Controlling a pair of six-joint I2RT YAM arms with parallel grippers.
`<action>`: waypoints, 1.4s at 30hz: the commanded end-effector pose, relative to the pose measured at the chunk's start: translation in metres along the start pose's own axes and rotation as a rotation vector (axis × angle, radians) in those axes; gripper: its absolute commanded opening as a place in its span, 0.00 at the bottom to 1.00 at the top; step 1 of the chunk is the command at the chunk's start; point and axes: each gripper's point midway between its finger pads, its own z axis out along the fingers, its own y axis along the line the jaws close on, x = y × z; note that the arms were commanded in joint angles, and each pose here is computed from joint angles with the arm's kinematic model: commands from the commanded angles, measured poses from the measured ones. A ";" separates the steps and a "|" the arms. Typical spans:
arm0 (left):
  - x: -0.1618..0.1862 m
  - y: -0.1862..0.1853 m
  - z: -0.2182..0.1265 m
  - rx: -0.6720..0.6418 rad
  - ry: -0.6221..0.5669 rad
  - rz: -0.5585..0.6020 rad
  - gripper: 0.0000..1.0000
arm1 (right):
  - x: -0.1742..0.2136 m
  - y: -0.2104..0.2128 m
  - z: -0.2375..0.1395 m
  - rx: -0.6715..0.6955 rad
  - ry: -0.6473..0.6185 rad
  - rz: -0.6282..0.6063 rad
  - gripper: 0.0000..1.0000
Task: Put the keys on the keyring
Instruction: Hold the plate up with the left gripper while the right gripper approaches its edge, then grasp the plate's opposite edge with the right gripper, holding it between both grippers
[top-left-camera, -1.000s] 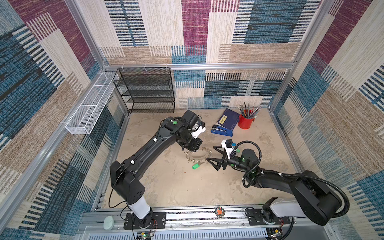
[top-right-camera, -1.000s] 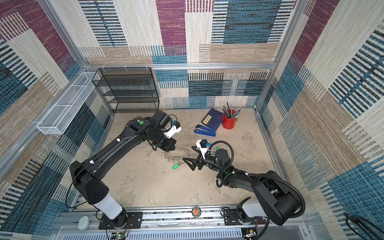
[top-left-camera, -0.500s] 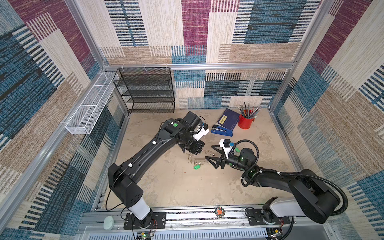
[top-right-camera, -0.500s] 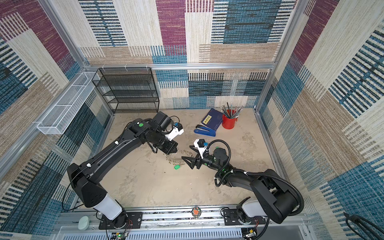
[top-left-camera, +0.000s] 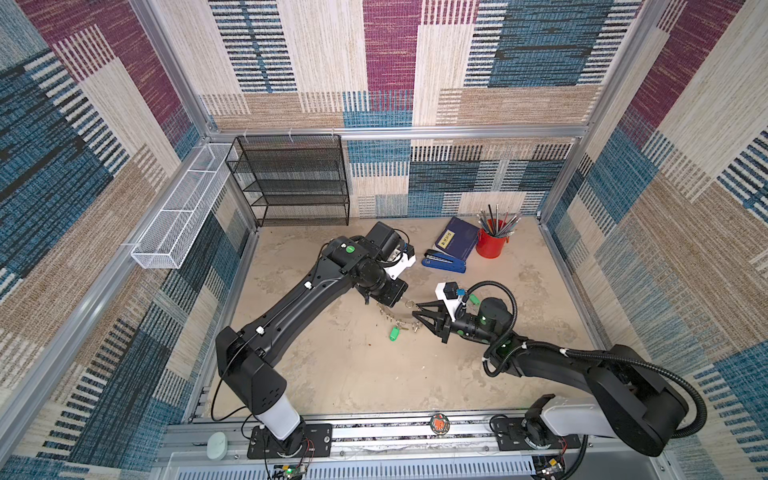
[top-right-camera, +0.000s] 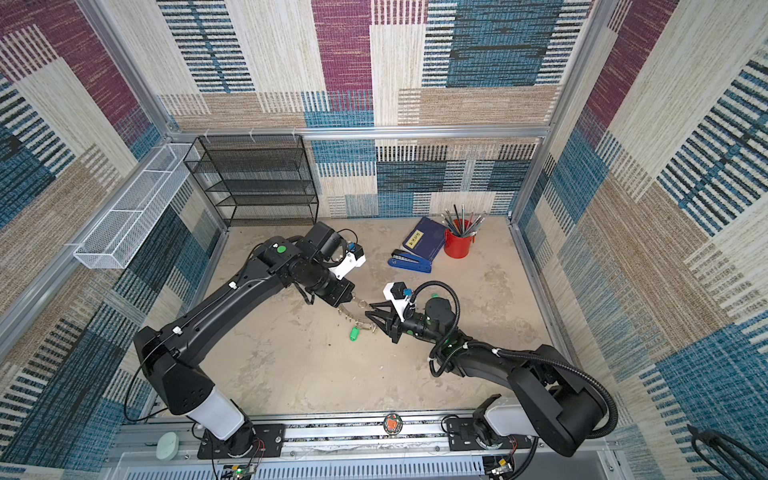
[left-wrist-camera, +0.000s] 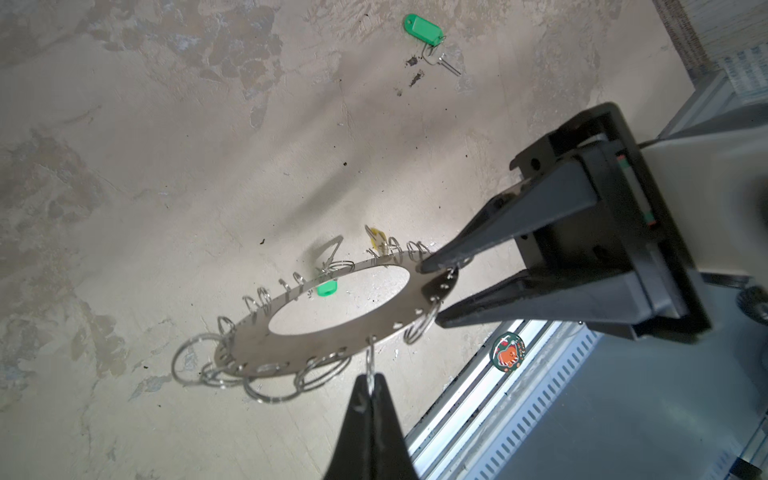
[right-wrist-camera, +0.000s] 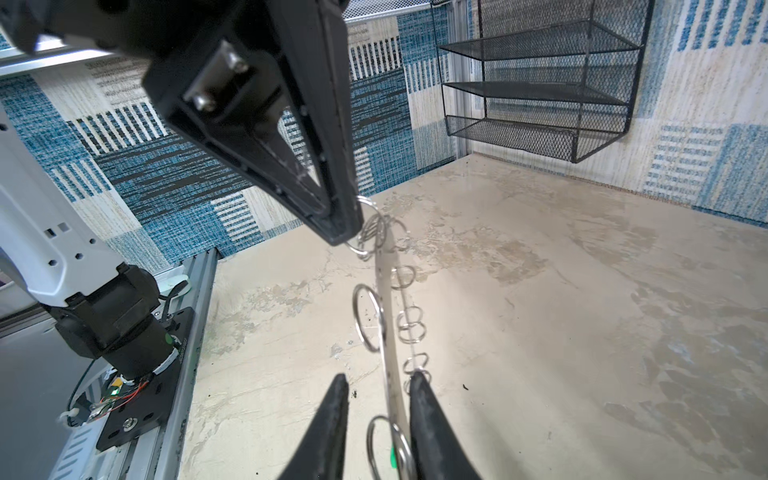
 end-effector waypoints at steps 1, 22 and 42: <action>-0.011 -0.003 0.000 0.022 -0.050 0.002 0.00 | -0.002 0.006 0.003 -0.022 0.003 -0.018 0.17; -0.024 0.002 0.004 0.060 -0.336 -0.118 0.00 | -0.019 0.001 -0.004 0.093 -0.041 0.009 0.00; -0.058 -0.010 -0.028 0.215 -0.901 -0.087 0.00 | -0.032 -0.005 -0.011 0.158 -0.063 0.001 0.00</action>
